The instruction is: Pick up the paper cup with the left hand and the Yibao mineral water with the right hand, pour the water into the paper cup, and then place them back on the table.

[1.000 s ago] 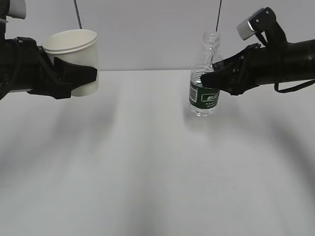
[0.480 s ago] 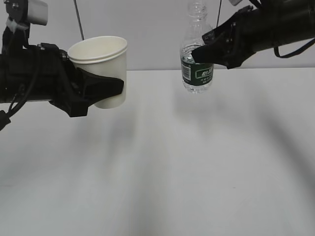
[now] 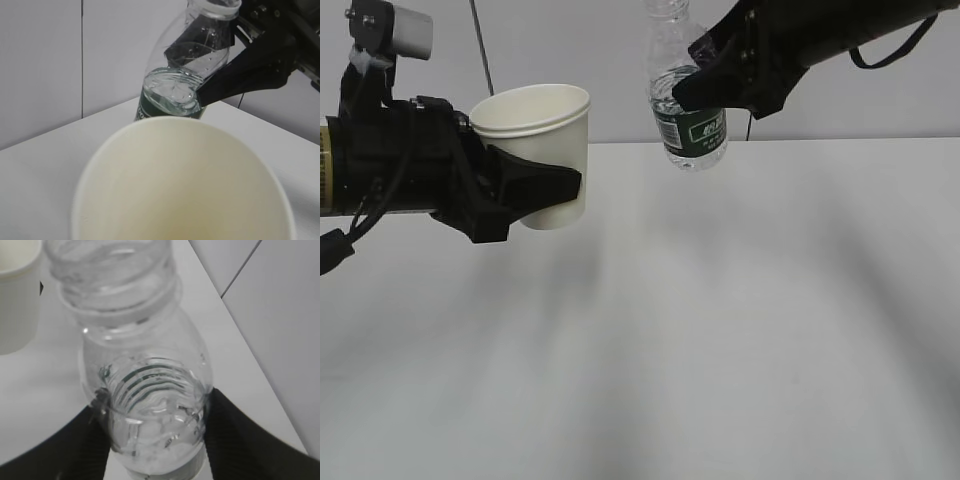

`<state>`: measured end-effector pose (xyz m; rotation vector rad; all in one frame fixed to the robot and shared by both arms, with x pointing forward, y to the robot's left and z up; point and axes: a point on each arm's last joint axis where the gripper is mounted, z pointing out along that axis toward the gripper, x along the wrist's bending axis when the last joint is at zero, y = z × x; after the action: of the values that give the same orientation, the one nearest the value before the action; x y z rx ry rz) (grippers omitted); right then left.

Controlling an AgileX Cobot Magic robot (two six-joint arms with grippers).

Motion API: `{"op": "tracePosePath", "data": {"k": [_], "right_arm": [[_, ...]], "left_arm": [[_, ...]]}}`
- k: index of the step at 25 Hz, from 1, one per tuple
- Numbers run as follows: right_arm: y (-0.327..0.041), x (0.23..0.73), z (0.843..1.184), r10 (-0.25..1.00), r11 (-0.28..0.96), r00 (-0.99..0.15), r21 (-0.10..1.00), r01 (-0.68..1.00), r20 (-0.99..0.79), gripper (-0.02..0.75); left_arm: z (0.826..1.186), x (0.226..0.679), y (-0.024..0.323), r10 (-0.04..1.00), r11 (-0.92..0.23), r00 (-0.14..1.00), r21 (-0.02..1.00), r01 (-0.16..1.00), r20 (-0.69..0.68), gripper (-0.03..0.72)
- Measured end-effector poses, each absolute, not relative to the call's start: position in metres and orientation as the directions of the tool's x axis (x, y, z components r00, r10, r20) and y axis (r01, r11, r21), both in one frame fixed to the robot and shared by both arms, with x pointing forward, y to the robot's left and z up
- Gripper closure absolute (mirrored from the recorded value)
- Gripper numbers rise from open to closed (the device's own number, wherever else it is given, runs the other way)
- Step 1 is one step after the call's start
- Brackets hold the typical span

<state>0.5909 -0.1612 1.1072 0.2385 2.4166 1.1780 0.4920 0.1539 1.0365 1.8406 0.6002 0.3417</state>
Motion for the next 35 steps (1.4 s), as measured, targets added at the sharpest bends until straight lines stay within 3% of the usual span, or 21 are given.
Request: {"op": "tracePosePath", "data": {"k": [11, 20, 35], "right_arm": [[-0.123, 0.578, 1.123, 0.166, 0.717, -0.871, 0.663, -0.215, -0.462, 0.306], [-0.127, 0.582, 1.121, 0.125, 0.785, -0.826, 0.564, -0.257, -0.549, 0.307], [-0.126, 0.581, 1.120, 0.079, 0.794, -0.811, 0.528, -0.301, -0.580, 0.307]], "left_arm": [[1.036, 0.492, 0.154, 0.558, -0.250, 0.827, 0.936, 0.246, -0.068, 0.319], [1.036, 0.491, 0.154, 0.551, -0.265, 0.832, 0.934, 0.241, -0.059, 0.319], [1.034, 0.496, 0.148, 0.511, -0.284, 0.856, 0.926, 0.249, -0.073, 0.319]]}}
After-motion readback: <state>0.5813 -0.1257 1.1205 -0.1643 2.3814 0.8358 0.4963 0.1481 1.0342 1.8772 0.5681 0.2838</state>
